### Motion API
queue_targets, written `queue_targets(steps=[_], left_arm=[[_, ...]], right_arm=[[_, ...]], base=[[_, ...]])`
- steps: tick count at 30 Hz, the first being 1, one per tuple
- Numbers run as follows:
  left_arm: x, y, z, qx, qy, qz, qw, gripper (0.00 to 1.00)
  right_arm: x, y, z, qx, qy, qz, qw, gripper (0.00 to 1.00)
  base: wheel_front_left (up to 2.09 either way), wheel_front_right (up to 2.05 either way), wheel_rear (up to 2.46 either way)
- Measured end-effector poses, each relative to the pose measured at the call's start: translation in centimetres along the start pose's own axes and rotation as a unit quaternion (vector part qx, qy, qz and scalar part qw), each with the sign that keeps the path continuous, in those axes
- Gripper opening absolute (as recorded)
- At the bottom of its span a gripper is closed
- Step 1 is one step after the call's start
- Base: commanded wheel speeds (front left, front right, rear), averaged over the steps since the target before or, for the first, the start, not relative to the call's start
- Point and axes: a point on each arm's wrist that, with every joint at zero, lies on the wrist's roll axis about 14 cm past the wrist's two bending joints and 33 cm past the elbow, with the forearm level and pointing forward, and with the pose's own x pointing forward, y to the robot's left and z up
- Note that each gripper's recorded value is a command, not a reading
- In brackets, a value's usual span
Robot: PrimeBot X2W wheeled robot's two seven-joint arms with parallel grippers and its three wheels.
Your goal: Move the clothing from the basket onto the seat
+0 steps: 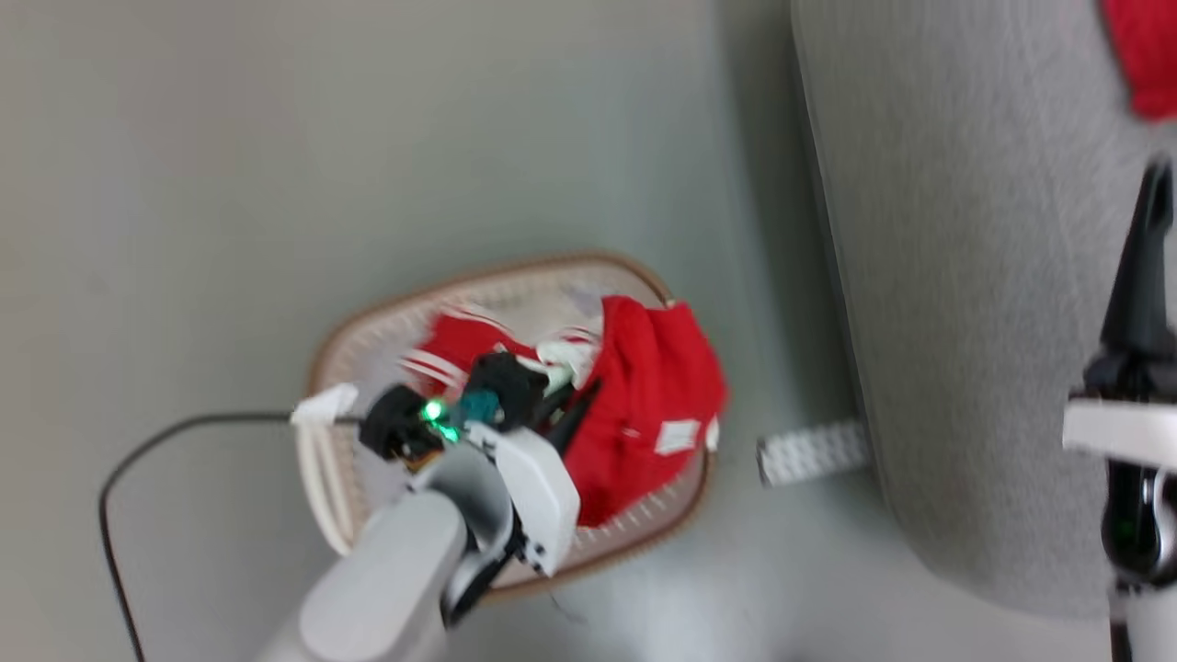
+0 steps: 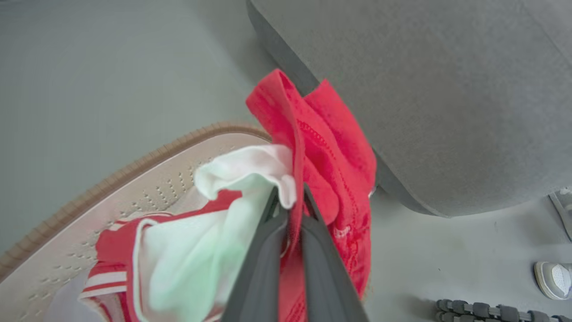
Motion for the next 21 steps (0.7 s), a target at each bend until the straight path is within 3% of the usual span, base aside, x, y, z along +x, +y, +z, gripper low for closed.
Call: queue_targets(steps=[9, 21], left_arm=[[-8.8, -0.5, 9.1, -0.004, -0.134, 0.089, 0.987, 0.0], [-21.4, -2.1, 17.2, 0.022, -0.294, 0.196, 0.935, 0.0]], right_arm=[[-4.5, 0.9, 3.1, 0.017, -0.01, 0.011, 1.0, 1.0], [-9.9, 4.4, 5.1, 0.034, -0.017, 0.072, 0.997, 1.0]], base=[[0.0, 0.0, 0.0], [0.0, 0.0, 0.0]])
